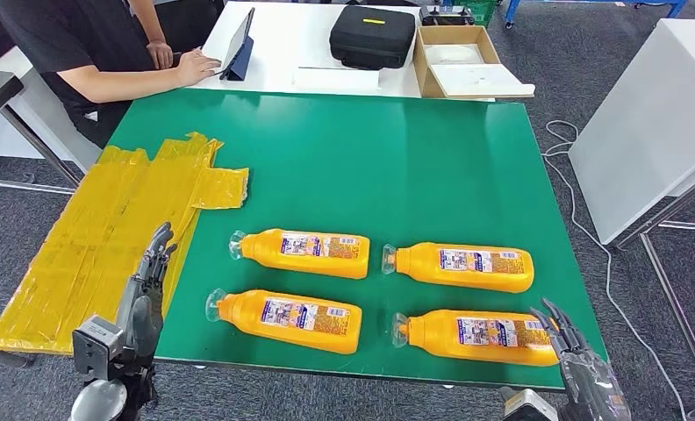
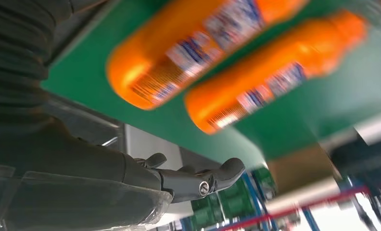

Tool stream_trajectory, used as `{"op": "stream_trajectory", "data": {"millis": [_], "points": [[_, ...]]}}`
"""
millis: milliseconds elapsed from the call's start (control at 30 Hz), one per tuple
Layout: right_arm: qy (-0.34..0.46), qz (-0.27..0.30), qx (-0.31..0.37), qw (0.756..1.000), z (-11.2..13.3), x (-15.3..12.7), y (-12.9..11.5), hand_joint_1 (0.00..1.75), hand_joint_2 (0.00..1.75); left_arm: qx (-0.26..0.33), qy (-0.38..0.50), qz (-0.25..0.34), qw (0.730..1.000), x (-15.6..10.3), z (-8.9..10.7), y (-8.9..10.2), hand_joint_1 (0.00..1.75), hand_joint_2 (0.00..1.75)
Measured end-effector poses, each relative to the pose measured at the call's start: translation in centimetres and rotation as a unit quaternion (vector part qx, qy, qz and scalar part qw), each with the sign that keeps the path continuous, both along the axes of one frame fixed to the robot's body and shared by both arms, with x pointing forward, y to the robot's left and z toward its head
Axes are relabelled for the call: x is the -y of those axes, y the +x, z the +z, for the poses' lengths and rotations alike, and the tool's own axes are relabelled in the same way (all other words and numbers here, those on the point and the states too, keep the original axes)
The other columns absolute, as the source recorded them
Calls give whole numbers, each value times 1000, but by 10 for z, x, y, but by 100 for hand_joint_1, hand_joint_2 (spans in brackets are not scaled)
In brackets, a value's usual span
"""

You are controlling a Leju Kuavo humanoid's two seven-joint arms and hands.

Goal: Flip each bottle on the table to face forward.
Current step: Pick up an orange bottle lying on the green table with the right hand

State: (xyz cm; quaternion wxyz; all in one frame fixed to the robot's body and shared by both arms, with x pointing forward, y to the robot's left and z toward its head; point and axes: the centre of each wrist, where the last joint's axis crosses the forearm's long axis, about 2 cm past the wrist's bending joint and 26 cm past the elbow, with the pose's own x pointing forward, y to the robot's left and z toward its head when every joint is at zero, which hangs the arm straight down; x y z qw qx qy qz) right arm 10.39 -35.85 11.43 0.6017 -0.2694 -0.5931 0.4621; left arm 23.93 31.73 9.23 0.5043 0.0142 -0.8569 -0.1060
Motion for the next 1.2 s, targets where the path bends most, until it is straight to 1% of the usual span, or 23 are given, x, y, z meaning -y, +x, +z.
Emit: {"op": "stream_trajectory", "data": {"millis": [100, 300, 400, 567, 733, 1000, 1200], "points": [[-31, 7, -26, 999, 1, 7, -1, 0, 175, -3, 5, -2, 1000, -1, -1, -3, 0, 0], [-56, 15, -47, 997, 1, 11, 1, 0, 175, -4, 4, -1, 1000, -2, 0, -4, 0, 0], [-72, 19, -55, 996, -2, 12, 7, 0, 175, -4, 5, -3, 1000, -2, 1, -3, 0, 0], [-100, 21, -50, 993, -6, 17, 24, 0, 175, 3, 3, -9, 1000, 1, 6, 5, 0, 0], [-108, 17, -51, 993, -9, 19, 30, 0, 175, 5, 1, -11, 1000, 3, 8, 9, 0, 0], [-149, 7, -59, 987, -13, 24, 44, 0, 175, 8, -3, -22, 1000, 6, 16, 30, 0, 0], [-167, -4, -80, 983, -25, 19, 56, 0, 175, 7, -7, -34, 999, 14, 20, 48, 0, 0]]}}
